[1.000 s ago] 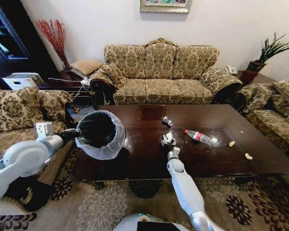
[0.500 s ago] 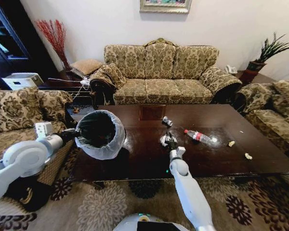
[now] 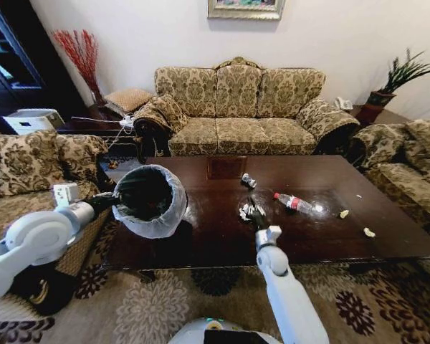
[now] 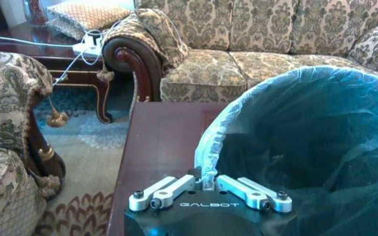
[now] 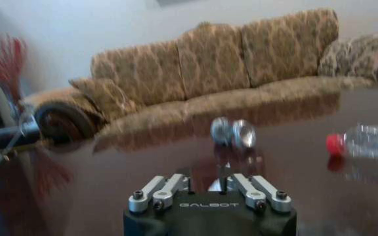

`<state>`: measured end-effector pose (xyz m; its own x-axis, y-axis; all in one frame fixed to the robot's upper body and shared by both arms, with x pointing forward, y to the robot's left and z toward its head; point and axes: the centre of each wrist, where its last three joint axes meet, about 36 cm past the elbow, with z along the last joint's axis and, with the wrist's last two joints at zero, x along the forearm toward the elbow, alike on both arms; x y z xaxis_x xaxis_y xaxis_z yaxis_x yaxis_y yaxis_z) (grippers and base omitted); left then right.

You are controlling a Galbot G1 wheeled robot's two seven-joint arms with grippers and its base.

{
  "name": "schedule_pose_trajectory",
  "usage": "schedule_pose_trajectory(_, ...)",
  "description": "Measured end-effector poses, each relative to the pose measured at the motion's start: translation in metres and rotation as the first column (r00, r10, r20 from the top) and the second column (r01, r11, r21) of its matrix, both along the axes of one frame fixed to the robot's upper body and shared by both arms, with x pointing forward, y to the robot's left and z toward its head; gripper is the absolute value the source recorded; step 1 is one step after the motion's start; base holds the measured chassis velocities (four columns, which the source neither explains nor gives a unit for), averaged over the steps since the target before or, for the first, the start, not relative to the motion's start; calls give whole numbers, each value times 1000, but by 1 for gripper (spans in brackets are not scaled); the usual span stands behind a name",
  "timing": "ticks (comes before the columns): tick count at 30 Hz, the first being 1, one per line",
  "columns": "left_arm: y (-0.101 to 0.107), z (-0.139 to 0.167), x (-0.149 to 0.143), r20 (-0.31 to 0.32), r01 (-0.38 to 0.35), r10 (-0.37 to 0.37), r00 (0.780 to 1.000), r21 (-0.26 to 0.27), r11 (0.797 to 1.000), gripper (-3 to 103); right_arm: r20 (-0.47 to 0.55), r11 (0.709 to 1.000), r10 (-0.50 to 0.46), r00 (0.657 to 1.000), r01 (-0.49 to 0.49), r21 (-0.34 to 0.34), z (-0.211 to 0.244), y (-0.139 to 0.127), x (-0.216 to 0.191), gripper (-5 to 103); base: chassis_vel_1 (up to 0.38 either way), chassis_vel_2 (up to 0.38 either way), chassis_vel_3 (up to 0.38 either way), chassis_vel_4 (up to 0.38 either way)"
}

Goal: Move to the front of the table and place the trash on the table into the trash bin.

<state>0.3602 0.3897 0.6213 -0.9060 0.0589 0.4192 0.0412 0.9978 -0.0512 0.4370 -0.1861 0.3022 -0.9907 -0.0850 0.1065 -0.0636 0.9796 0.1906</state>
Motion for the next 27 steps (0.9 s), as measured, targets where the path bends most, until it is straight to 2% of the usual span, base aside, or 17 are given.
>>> schedule_pose_trajectory(2,0,0,0,0,1,-1,1000,-1,1000,0,-37,1000,-10,999,10,-16,-11,5,6,34,0,0,0,0)
schedule_pose_trajectory(5,-1,0,-1,0,1,-1,1000,-3,1000,0,-50,1000,-18,999,17,-26,-15,6,10,39,0,0,0,0)
schedule_pose_trajectory(6,0,-1,-2,0,-1,1,1000,-4,1000,0,-68,999,-25,997,22,-37,-20,6,12,51,0,0,0,0)
schedule_pose_trajectory(8,0,-1,-2,0,-2,2,1000,-5,1000,0,-73,999,-25,997,22,-39,-22,6,13,51,0,0,0,0)
schedule_pose_trajectory(11,0,-2,-3,1,-6,6,1000,-6,1000,0,-88,998,-30,996,26,-52,-28,4,16,68,0,0,0,0)
schedule_pose_trajectory(12,0,-2,-3,1,-6,6,1000,-6,1000,0,-88,998,-30,996,26,-52,-28,4,16,68,0,0,0,0)
schedule_pose_trajectory(15,1,-2,-3,1,-8,8,1000,-7,1000,0,-93,998,-35,995,30,-58,-29,1,18,54,0,0,0,0)
schedule_pose_trajectory(16,1,-2,-3,1,-8,8,1000,-7,1000,0,-93,998,-35,995,30,-58,-29,1,18,54,0,0,0,0)
schedule_pose_trajectory(18,1,-3,-3,1,-9,9,1000,-7,1000,0,-95,998,-35,995,30,-59,-29,1,20,44,0,0,0,0)
schedule_pose_trajectory(19,1,-3,-3,1,-9,9,1000,-7,1000,0,-95,998,-35,995,30,-59,-29,1,20,44,0,0,0,0)
schedule_pose_trajectory(21,1,-2,-3,1,-9,9,1000,-7,1000,0,-103,998,-40,994,34,-58,-30,1,22,33,0,0,0,0)
schedule_pose_trajectory(24,1,-2,-3,2,-8,8,1000,-7,1000,0,-107,998,-42,993,37,-53,-30,1,22,28,0,0,0,0)
schedule_pose_trajectory(27,0,-1,-3,3,-4,4,1000,-3,1000,0,-112,998,-46,993,41,-47,-29,-1,22,12,0,0,0,0)
